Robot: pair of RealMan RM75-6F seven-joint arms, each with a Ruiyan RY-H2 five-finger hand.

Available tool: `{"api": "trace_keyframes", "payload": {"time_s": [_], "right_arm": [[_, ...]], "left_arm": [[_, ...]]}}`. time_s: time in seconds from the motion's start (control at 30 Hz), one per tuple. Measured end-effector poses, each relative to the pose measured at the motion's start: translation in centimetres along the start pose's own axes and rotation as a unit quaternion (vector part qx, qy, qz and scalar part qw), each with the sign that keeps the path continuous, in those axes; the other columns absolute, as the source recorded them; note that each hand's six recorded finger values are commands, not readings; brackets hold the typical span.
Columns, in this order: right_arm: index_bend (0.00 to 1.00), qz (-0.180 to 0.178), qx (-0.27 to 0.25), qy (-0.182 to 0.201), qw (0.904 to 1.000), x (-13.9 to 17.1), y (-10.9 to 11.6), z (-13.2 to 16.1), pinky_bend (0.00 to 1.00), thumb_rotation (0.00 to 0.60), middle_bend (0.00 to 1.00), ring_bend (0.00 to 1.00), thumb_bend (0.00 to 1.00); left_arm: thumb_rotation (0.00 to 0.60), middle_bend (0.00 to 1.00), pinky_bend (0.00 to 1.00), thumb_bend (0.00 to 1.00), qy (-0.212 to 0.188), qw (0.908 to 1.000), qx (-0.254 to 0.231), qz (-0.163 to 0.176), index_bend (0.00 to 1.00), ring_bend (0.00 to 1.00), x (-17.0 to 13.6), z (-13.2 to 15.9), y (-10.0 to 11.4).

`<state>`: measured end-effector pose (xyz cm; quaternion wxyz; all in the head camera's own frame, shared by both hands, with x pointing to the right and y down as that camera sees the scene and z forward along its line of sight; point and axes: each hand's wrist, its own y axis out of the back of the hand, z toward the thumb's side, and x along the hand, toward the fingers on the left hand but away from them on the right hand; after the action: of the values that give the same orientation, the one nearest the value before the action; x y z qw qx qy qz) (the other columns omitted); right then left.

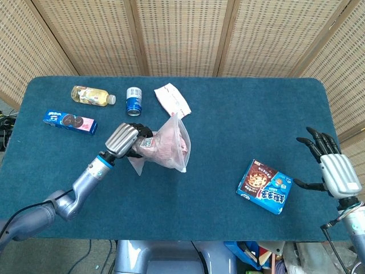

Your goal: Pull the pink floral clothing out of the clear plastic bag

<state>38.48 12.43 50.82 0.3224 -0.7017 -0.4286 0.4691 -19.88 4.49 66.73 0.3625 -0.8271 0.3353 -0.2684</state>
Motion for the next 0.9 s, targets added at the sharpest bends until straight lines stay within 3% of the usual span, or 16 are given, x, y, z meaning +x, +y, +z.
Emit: {"api": "trace_keyframes", "payload": {"time_s": [0.27,0.4,0.9], "right_arm": [[0.33,0.046,-0.026,0.038,0.9979,-3.9,0.1,3.9,0.00,0.600,0.00,0.00,0.00],[0.34,0.065,-0.046,0.051,0.9956,-5.6,0.2,6.0,0.00,0.600,0.00,0.00,0.00],[0.36,0.079,-0.111,0.073,0.9880,-7.5,2.1,11.2,0.00,0.600,0.00,0.00,0.00]], "left_arm": [[0.600,0.56,0.53,0.35,-0.033,0.9992,-0.012,0.018,0.60,0.48,2.8,2.9,-0.3],[0.600,0.56,0.53,0.35,-0.044,0.9985,-0.020,0.027,0.60,0.48,3.8,4.1,-0.5],[0.600,0.56,0.53,0.35,-0.081,0.9930,-0.057,0.064,0.60,0.48,5.4,6.7,0.4]]}}
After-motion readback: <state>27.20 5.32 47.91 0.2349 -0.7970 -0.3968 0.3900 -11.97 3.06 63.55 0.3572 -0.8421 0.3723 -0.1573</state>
